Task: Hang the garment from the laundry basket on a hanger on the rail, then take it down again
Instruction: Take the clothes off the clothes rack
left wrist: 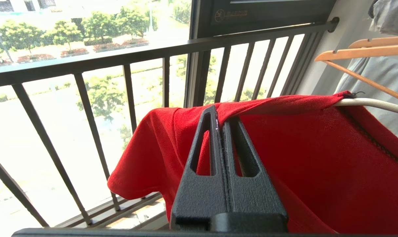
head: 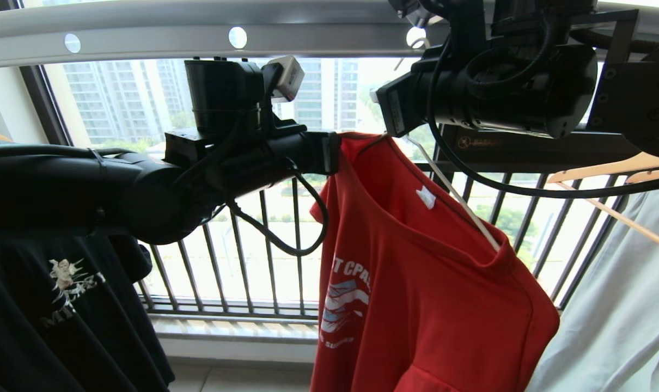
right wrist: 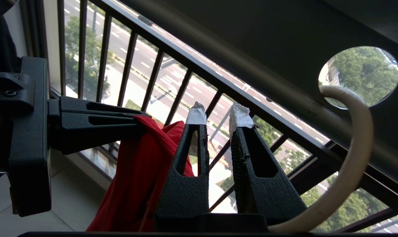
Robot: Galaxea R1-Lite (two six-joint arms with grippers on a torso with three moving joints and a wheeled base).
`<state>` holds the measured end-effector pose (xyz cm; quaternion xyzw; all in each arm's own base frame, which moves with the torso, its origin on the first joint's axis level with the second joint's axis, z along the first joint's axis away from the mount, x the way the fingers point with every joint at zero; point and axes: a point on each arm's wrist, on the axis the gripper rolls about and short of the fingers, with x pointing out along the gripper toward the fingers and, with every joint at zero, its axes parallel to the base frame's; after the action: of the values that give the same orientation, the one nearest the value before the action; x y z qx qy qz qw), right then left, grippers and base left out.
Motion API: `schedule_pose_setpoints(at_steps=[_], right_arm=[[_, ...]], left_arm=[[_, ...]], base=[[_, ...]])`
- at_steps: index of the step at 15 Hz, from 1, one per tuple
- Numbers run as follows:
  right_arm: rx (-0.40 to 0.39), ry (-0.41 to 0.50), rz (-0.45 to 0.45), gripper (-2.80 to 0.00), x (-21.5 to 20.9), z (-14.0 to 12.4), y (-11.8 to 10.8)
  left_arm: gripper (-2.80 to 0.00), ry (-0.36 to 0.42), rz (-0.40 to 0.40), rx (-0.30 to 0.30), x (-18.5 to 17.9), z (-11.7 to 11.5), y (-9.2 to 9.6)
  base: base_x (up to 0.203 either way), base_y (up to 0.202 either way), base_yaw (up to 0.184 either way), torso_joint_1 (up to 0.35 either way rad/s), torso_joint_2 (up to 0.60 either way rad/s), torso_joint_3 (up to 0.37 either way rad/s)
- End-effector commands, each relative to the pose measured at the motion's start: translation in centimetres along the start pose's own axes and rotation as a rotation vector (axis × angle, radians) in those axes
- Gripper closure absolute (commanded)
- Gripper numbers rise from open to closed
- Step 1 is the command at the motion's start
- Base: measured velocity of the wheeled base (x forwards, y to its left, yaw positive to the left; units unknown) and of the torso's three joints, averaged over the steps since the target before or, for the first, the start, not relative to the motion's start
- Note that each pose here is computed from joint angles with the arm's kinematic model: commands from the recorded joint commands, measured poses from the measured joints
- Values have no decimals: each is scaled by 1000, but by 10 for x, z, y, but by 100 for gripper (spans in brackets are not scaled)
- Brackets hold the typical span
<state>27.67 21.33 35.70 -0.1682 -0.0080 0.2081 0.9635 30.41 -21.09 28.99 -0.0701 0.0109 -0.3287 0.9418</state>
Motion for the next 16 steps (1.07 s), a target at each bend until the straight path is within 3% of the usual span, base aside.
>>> schedule_pose_setpoints(at_steps=[1,6,10,14,16], right_arm=[[-1,-7,0,0,-4,2,-2],[-2,-4,8,0,-11,1,-3],[-2,-4,8,0,-12,1,-3],[-2,-2,8,0,-11,1,-3],[-3,-1,7,0,-11,1,-3]], left_arm=[[0,-22,11,-8,3,5,4],[0,-7,116,-10,31,-12,22],[0,7,146,-14,35,-18,36],[0,-8,136,-14,29,-11,31],[0,-24,106,-23,22,-2,19]], base=[[0,0,0,0,0,0],[0,0,0,0,0,0],[0,0,0,0,0,0],[0,0,0,0,0,0],[0,0,0,0,0,0]])
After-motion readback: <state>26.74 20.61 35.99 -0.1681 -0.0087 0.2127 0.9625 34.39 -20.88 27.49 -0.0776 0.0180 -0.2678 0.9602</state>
